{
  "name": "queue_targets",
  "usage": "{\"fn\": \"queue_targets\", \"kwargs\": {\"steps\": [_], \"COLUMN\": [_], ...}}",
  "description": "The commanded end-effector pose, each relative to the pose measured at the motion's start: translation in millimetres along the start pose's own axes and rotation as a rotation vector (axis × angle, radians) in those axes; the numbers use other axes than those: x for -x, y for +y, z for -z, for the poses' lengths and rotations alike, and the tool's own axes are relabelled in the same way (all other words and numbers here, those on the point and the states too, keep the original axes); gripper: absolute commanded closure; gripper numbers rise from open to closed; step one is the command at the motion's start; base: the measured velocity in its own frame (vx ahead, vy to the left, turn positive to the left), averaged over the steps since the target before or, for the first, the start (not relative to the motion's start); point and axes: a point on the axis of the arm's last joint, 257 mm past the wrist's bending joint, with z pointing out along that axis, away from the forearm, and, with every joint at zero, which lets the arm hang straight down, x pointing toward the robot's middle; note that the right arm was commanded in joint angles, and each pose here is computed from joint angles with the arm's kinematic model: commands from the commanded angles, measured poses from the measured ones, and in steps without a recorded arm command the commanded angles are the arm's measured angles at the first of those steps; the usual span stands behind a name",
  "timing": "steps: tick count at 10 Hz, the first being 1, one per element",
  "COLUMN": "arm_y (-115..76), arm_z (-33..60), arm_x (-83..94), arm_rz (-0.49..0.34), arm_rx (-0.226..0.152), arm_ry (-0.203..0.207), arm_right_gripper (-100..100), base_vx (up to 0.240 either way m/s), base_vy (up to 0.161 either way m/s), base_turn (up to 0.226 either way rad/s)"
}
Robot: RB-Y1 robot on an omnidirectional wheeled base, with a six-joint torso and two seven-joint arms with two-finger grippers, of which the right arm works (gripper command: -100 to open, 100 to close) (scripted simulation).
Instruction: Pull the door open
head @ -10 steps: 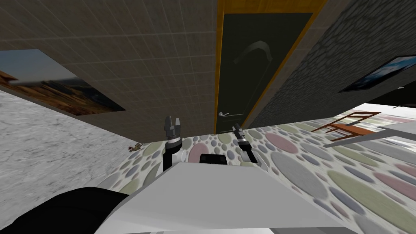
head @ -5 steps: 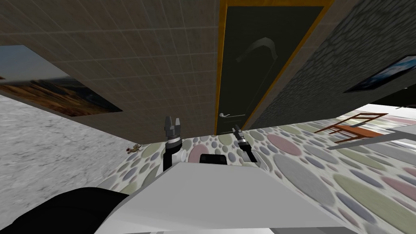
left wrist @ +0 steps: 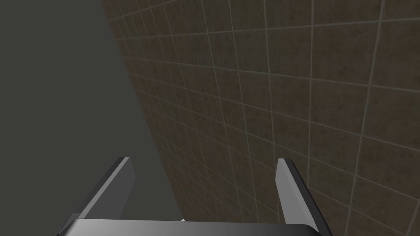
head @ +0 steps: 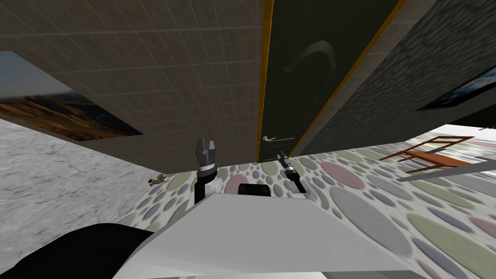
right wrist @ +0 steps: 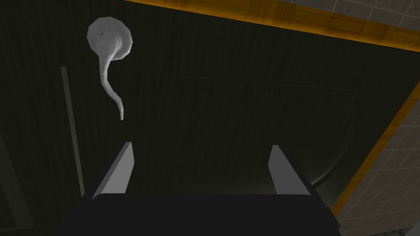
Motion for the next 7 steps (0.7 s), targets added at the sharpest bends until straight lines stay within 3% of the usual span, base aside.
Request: {"fn": "queue_targets", "kwargs": {"steps": [1,7], "arm_y": [-11.2,-48.1], "arm_z": [2.2,10.6], "arm_x": [5.1,21.4], "arm_rz": [-0.001,-0.003], "arm_rx": [-0.021,-0.092], "arm_ry": [0.004,0.015], "arm_right_gripper": [-100,-100], "base_vx": [0.118,0.102], "base_vy": [0.027,0.021], "base_turn": [0.0,0.002]}}
